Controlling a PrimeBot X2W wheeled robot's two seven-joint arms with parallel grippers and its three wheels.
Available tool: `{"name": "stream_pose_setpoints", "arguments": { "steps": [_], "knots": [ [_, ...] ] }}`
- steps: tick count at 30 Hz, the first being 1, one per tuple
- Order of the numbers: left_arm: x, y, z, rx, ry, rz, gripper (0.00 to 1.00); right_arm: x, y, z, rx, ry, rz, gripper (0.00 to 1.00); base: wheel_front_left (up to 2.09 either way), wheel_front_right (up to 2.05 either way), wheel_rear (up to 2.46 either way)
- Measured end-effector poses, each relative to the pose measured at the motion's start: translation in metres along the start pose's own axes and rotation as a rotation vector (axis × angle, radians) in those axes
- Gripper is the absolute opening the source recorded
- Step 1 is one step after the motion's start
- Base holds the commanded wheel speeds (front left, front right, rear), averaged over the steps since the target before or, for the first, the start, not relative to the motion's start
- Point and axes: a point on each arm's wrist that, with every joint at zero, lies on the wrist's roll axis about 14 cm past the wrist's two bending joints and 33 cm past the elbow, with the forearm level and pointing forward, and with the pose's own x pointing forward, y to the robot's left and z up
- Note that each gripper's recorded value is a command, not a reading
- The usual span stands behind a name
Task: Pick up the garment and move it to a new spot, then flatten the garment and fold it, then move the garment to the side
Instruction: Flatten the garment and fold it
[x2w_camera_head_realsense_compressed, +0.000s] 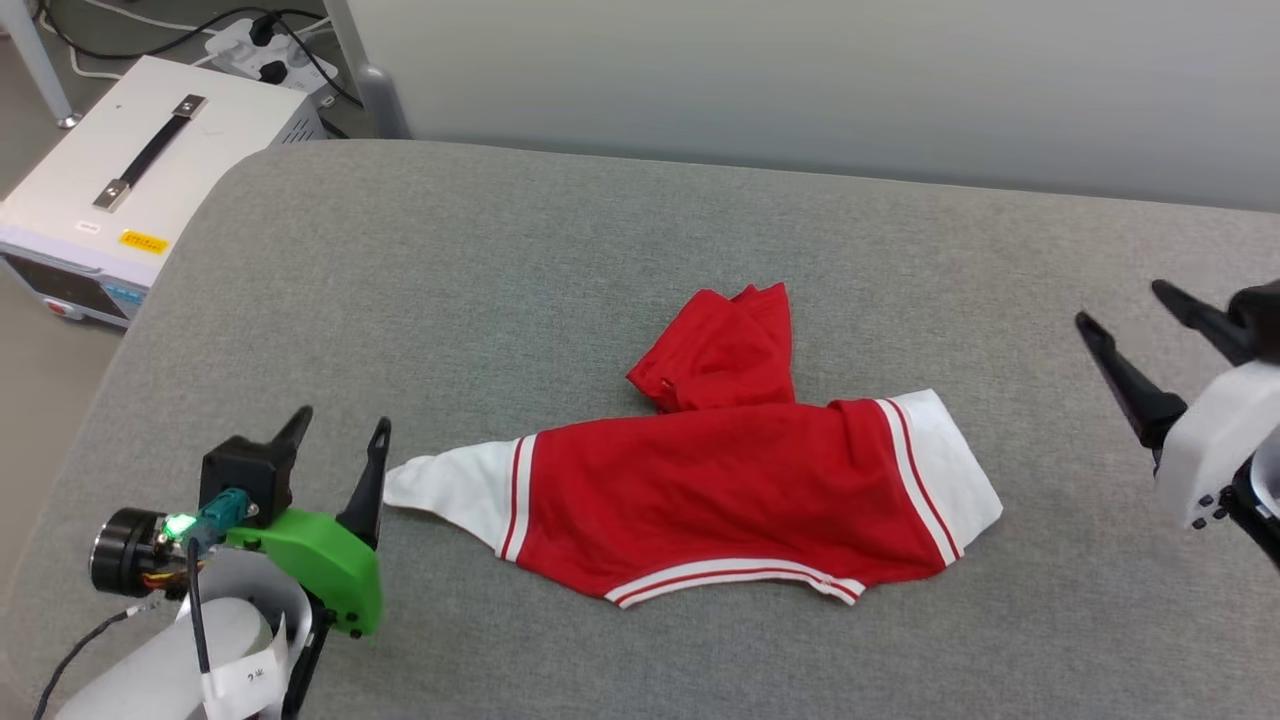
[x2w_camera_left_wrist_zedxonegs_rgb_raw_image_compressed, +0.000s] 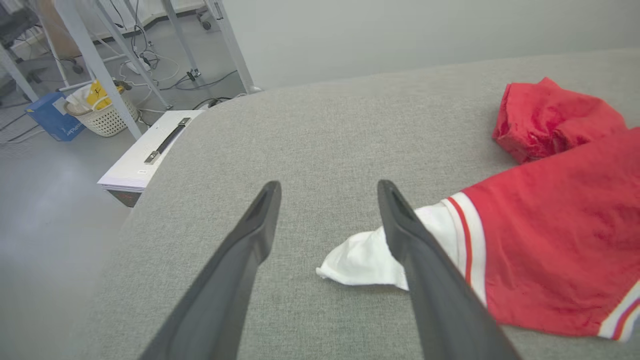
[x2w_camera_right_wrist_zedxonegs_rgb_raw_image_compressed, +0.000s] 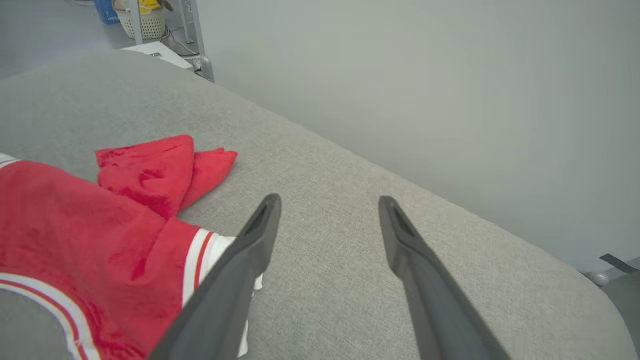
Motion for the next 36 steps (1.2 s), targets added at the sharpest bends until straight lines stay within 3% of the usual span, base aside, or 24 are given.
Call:
{"name": "stream_pose_setpoints", "arguments": {
  "steps": [4,10,18,21,24,25,26,32,36],
  "knots": [
    [-0.002,0.002,0.029,0.007,-0.122,0.061,1.0,0.004,0.023,-0.027,-0.06,0.222,0.129,1.0,0.0,0.0,0.0],
    [-0.007,-0.001,0.037,0.0,-0.21,0.14,1.0,0.0,0.053,-0.08,-0.072,0.567,0.291,1.0,0.0,0.0,0.0],
    [0.001,0.001,0.037,-0.016,-0.244,0.174,1.0,0.016,0.071,-0.132,-0.035,0.746,0.346,1.0,0.0,0.0,0.0],
    [0.007,0.001,0.034,-0.021,-0.245,0.178,1.0,0.016,0.078,-0.169,-0.015,0.848,0.355,1.0,0.0,0.0,0.0],
    [0.008,0.002,0.031,-0.02,-0.242,0.182,1.0,0.02,0.08,-0.178,-0.003,0.862,0.364,1.0,0.0,0.0,0.0],
    [0.008,0.003,0.03,-0.019,-0.241,0.185,1.0,0.023,0.082,-0.177,0.007,0.845,0.367,0.36,0.0,0.0,0.0],
    [0.007,0.004,0.029,-0.02,-0.238,0.191,1.0,0.025,0.082,-0.175,0.016,0.829,0.369,0.0,0.0,0.0,0.0],
    [0.0,0.007,0.023,-0.02,-0.234,0.199,1.0,0.034,0.086,-0.145,0.006,0.651,0.379,0.0,0.0,0.0,0.0],
    [-0.005,0.0,0.027,-0.037,-0.251,0.185,1.0,0.03,0.067,-0.107,0.004,0.515,0.342,0.0,0.0,0.0,0.0]
  ]
}}
